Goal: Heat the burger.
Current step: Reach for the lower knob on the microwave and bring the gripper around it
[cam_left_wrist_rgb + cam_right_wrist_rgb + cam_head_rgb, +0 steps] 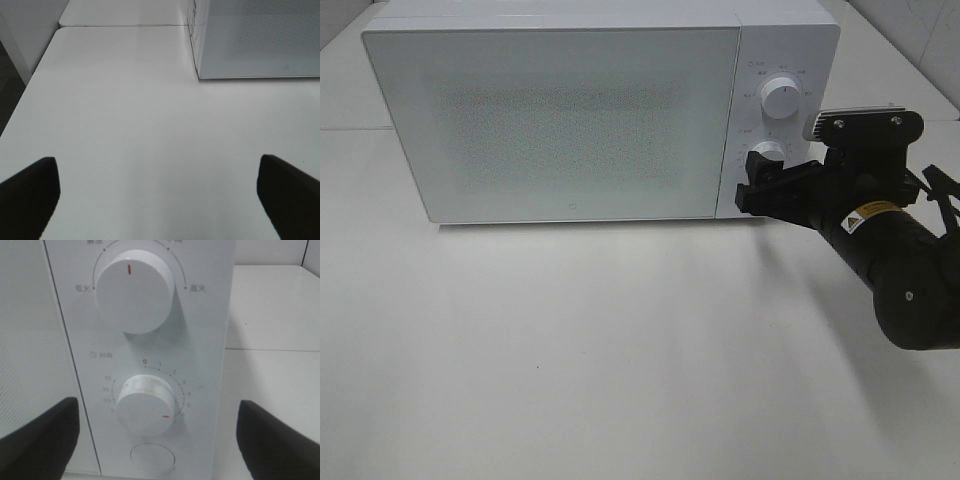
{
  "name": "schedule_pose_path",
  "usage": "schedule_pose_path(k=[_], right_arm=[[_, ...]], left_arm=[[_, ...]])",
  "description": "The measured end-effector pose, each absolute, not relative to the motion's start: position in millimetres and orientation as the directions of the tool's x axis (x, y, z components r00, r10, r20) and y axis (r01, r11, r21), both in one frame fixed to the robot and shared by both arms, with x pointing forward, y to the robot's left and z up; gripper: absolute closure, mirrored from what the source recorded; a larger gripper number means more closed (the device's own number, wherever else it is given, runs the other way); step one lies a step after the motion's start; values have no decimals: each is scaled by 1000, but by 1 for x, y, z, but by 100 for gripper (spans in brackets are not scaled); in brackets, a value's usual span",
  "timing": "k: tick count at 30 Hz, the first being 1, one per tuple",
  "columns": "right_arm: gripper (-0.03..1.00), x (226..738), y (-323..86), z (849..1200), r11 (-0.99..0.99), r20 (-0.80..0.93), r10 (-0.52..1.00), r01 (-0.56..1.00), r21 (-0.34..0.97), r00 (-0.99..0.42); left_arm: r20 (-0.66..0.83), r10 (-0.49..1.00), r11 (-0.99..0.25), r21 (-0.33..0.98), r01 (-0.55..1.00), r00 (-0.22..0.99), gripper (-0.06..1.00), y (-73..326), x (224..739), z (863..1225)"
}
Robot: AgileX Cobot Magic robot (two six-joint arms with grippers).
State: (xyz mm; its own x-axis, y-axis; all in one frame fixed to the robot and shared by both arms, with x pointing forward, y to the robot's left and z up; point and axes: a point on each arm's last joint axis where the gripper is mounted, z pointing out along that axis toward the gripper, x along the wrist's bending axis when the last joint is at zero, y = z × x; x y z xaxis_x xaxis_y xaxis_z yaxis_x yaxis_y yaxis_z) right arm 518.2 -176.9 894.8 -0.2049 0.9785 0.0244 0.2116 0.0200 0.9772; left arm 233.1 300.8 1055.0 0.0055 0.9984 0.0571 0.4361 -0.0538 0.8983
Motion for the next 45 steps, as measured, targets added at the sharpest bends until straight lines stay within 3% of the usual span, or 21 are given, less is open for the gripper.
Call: schedule_pose_path(k=[45], right_arm=[[20,544,-155,874,33,7,981,205,978,-194]], left_arm=[[67,998,-65,898,436,10,-5,301,233,1055]])
